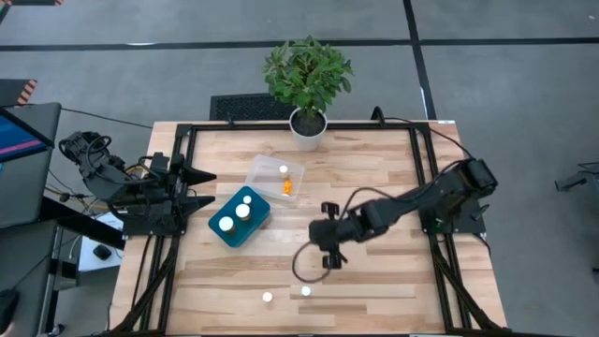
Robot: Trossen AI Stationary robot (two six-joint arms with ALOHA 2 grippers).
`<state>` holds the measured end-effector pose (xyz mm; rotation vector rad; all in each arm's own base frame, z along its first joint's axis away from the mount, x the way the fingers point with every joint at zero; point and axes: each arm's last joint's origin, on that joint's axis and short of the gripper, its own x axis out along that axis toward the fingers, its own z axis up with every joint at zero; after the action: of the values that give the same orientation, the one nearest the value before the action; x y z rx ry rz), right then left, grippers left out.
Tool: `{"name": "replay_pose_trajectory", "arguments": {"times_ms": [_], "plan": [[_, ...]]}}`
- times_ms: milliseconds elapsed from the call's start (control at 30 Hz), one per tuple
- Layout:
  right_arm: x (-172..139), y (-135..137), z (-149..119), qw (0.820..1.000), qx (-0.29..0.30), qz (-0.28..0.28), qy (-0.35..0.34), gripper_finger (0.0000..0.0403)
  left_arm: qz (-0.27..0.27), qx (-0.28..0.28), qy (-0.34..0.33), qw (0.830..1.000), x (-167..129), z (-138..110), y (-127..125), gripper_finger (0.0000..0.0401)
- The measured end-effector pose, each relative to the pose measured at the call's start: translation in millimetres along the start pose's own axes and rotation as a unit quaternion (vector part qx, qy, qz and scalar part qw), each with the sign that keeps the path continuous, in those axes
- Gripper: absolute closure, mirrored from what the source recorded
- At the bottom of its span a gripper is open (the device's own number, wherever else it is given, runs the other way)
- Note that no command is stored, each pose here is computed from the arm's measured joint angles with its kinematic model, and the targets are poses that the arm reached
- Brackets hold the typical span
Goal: Pick and place medicine bottles into bin by pill shape (circle, oval)
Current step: Put the orange pill bottle into the blue bin
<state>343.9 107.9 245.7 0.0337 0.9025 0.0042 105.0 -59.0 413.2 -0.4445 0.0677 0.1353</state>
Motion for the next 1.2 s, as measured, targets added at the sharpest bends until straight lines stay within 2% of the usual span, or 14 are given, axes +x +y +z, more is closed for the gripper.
{"name": "replay_pose_trajectory", "arguments": {"times_ms": [200, 533, 767, 1033, 1200], "plan": [[2, -22, 23, 0.999, -0.012, -0.018, -0.025, 0.0290, 0.000, 0.000, 0.000, 1.000, 0, 0, 0, 0.0073], [33, -42, 94, 0.993, -0.068, -0.035, -0.085, 0.0290, 0.008, -0.001, -0.005, 1.000, 0, 0, 0, 0.0073], [52, -63, 132, 0.990, -0.093, -0.058, -0.085, 0.0290, 0.008, -0.001, -0.006, 1.000, 0, 0, 0, 0.0073], [97, -82, 137, 0.993, -0.091, -0.071, -0.014, 0.0290, 0.008, -0.005, -0.009, 1.000, -2, 2, 2, 0.0073], [113, -86, 136, 0.993, -0.090, -0.073, -0.006, 0.0290, 0.006, -0.007, -0.011, 1.000, -4, 3, 4, 0.0073]]}}
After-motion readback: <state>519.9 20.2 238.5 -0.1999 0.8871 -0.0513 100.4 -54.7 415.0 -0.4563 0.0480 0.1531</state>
